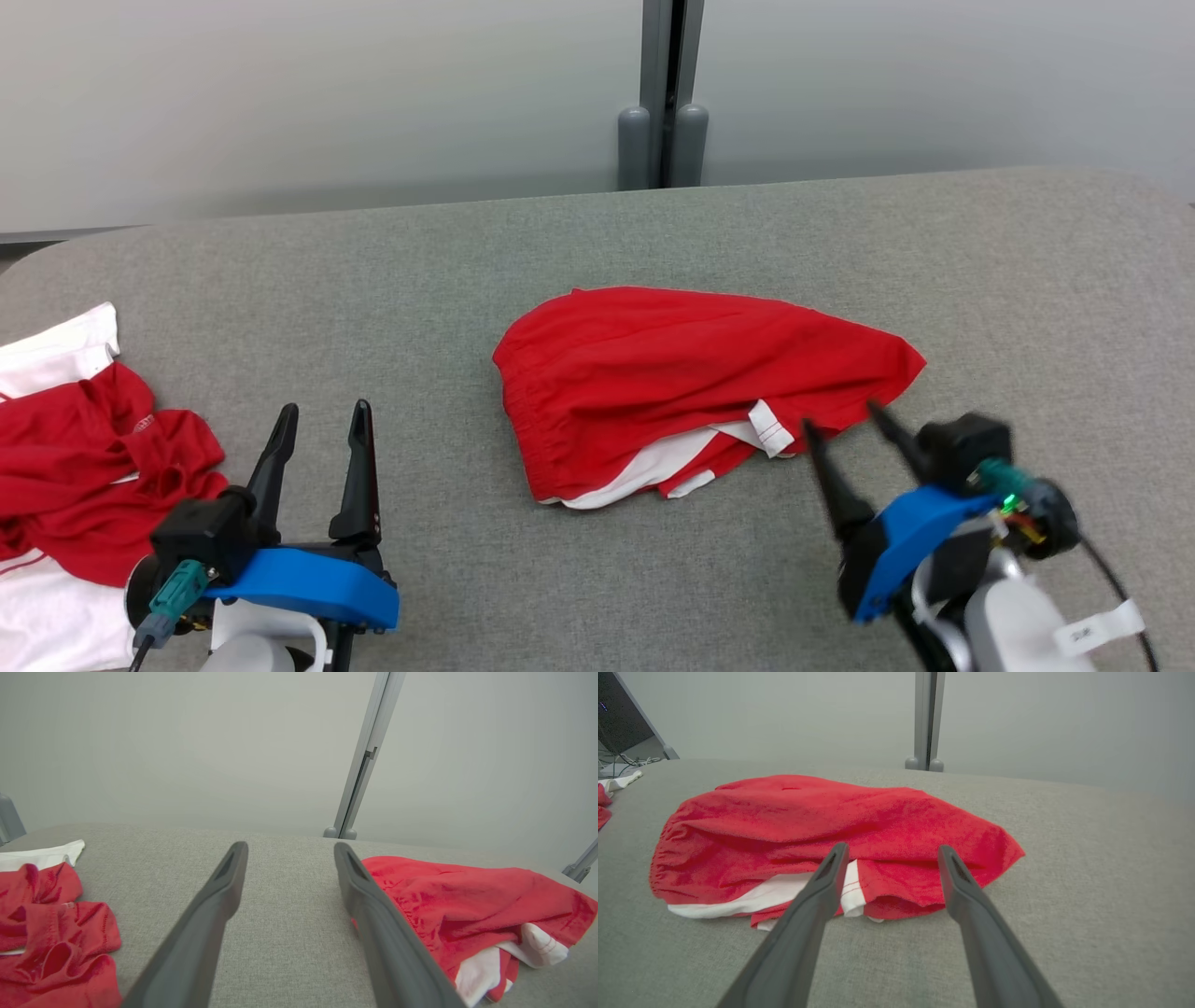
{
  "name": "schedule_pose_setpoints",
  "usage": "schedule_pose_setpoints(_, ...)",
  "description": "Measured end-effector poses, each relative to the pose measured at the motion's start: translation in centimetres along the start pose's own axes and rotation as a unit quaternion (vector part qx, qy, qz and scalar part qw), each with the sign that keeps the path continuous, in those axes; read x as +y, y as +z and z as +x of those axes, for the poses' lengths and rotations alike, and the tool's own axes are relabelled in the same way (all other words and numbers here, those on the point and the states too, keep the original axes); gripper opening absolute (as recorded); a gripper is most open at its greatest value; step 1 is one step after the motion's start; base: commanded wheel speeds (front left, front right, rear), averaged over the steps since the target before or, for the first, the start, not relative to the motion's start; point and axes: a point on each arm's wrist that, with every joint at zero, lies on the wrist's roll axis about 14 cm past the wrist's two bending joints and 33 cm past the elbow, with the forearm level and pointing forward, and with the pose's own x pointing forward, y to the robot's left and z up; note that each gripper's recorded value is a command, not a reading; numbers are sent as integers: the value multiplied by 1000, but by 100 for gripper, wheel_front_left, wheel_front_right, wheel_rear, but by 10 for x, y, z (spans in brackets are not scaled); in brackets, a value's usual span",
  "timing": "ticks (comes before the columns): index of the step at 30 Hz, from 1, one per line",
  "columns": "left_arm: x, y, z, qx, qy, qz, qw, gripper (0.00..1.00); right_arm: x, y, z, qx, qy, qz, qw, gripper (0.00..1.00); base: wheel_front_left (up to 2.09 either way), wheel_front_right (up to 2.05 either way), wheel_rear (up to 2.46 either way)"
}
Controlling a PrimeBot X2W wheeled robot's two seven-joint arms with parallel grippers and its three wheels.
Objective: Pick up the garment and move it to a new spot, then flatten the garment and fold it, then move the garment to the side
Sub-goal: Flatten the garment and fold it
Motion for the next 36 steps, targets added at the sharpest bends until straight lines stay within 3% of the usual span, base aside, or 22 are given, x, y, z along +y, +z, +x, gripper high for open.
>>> schedule_pose_setpoints(4,2,0,-2,0,3,0,1000,100,34,-19,-11,39,44,-25,998,100,0,0,0)
schedule_pose_setpoints(9,8,-1,-3,2,10,1,1000,100,40,-38,-3,71,54,-89,992,100,0,0,0)
schedule_pose_setpoints(17,20,-5,1,11,25,1,1000,100,41,-61,35,128,69,-183,972,100,0,0,0)
schedule_pose_setpoints(18,22,-7,0,13,28,0,1000,100,39,-67,37,141,68,-187,970,96,0,0,0)
schedule_pose_setpoints(19,23,-9,0,15,30,0,999,100,38,-71,39,149,69,-188,968,49,0,0,0)
schedule_pose_setpoints(20,24,-10,-1,17,31,0,999,100,37,-74,41,154,68,-188,968,21,0,0,0)
schedule_pose_setpoints(21,25,-10,-1,17,33,-1,999,100,37,-75,44,155,68,-190,967,0,0,0,0)
schedule_pose_setpoints(31,23,-6,3,9,32,0,999,100,21,-61,33,121,41,-160,979,0,0,0,0)
schedule_pose_setpoints(36,15,-7,7,10,22,-2,1000,100,-18,-55,1,125,0,-185,975,0,0,0,0)
